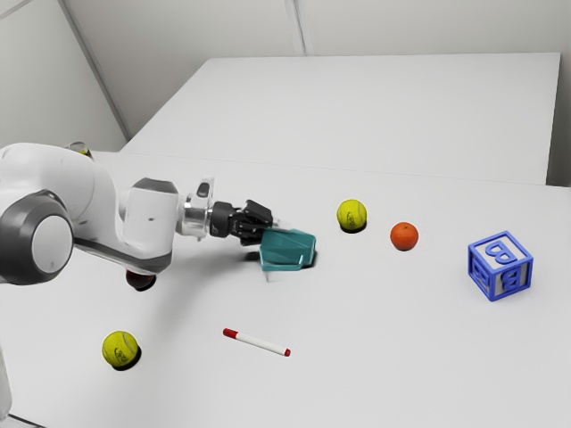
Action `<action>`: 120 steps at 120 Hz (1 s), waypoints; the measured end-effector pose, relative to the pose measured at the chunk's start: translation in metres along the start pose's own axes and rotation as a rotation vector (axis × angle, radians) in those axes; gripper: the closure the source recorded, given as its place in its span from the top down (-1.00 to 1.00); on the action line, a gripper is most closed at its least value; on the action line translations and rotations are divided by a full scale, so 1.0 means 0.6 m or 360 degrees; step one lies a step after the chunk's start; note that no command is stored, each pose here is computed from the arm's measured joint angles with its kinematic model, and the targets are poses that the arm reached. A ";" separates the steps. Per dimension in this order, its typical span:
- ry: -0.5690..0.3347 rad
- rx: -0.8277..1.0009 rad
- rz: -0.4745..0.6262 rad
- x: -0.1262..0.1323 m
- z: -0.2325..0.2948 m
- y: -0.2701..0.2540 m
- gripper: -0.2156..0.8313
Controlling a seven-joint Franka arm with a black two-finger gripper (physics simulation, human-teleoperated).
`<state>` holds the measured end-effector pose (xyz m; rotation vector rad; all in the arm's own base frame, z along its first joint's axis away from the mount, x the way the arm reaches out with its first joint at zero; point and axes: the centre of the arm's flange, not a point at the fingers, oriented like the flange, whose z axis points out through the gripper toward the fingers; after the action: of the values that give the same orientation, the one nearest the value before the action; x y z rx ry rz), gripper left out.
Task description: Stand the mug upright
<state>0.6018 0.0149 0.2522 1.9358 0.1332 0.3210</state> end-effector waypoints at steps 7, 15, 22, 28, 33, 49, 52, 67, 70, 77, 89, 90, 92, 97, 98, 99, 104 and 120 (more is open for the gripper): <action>-0.0003 -0.0007 0.0006 0.000 0.000 0.002 -0.70; -0.0006 -0.0013 0.0010 0.000 0.001 0.003 -0.77; -0.0010 -0.0021 0.0014 0.000 0.001 0.005 -0.81; -0.0011 -0.0027 0.0019 0.000 0.000 0.008 -0.83; -0.0011 -0.0035 0.0030 0.002 -0.001 0.014 -0.85; -0.0040 -0.0024 0.0199 0.038 -0.014 0.089 -0.88; -0.0071 0.0007 0.0267 0.052 -0.019 0.114 -0.88; -0.0318 0.0323 0.0581 0.098 -0.048 0.197 -0.89; -0.0377 0.0415 0.0649 0.104 -0.054 0.212 -0.90; -0.0539 0.0640 0.0783 0.110 -0.056 0.233 -0.90; -0.0757 0.1023 0.0929 0.111 -0.044 0.216 -0.90; -0.0770 0.1055 0.0940 0.111 -0.043 0.215 -0.90; -0.0794 0.1115 0.0962 0.112 -0.042 0.211 -0.91; -0.0864 0.1272 0.1018 0.113 -0.036 0.202 -0.91; -0.0877 0.1301 0.1030 0.114 -0.035 0.201 -0.91; -0.0890 0.1330 0.1042 0.114 -0.033 0.201 -0.91; -0.0934 0.1455 0.1085 0.115 -0.029 0.197 -0.91; -0.0946 0.1682 0.1110 0.118 -0.023 0.181 -0.91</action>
<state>0.6594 0.0030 0.3685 2.9949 -0.9614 0.0951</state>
